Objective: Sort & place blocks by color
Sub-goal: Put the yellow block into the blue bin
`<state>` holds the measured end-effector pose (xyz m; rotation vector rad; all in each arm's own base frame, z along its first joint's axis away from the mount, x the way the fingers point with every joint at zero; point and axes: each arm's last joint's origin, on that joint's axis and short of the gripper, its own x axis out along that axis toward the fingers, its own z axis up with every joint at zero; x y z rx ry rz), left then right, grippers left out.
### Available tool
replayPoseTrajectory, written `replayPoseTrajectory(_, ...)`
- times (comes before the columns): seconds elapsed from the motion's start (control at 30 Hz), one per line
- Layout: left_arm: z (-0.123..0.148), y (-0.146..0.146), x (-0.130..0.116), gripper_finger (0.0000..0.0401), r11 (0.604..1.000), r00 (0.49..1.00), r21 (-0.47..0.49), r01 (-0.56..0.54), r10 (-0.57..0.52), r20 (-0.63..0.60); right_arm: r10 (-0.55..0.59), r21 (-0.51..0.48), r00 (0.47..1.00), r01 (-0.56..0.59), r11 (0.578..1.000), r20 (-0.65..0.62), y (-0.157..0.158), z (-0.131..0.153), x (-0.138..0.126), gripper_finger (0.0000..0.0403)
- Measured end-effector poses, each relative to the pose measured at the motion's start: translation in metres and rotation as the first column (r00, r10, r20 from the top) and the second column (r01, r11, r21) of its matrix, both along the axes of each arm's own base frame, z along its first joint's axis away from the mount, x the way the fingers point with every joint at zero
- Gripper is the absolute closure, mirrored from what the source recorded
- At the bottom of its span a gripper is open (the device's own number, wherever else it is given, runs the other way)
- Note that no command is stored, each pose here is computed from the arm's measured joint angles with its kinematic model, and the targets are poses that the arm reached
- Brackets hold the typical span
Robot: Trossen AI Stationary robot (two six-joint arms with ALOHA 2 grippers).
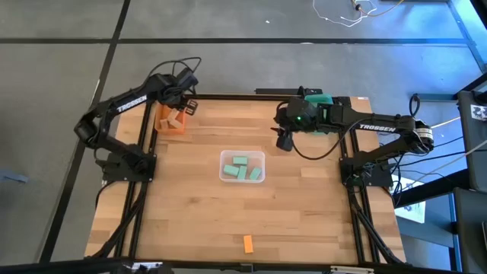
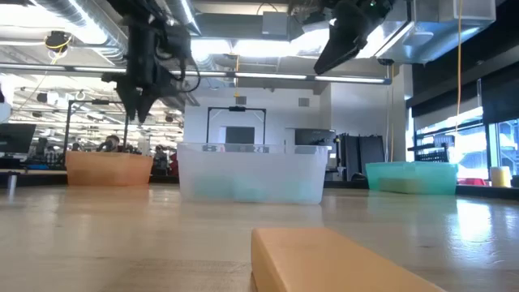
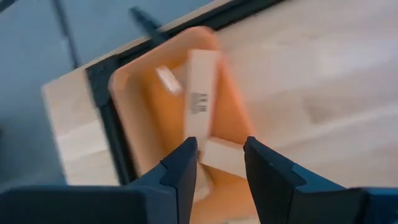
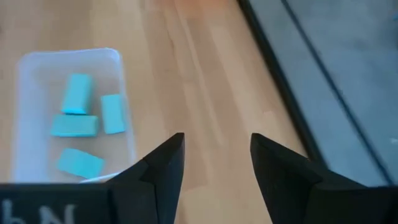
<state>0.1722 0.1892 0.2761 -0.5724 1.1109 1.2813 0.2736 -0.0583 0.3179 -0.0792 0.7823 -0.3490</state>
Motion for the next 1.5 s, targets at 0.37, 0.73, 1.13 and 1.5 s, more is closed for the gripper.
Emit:
replayPoseTrajectory(0.37, 0.049, -0.075, 0.004, 0.0277, 0.787, 0.751, 0.021, 0.617, -0.597, 0.282, 0.418, 0.214, 0.904, -0.427, 0.879, 0.086, 0.014, -0.001, 0.002, 0.0219)
replayPoseTrajectory(0.73, 0.062, -0.144, 0.025, 0.0277, 0.345, 0.280, 0.130, 0.930, -0.890, 0.359, 0.597, 0.168, 0.797, -0.604, 0.779, 0.092, 0.040, 0.000, 0.004, 0.0219)
replayPoseTrajectory(1.13, 0.084, -0.200, 0.052, 0.0277, 0.325, 0.130, 0.388, 0.862, -0.883, 0.451, 0.755, -0.004, 0.653, -0.756, 0.654, -0.051, 0.067, -0.004, 0.003, 0.0219)
replayPoseTrajectory(1.5, 0.083, -0.231, 0.066, 0.0277, 0.516, 0.233, 0.379, 0.769, -0.777, 0.585, 0.886, -0.163, 0.455, -0.884, 0.438, -0.089, 0.102, -0.010, 0.017, 0.0219)
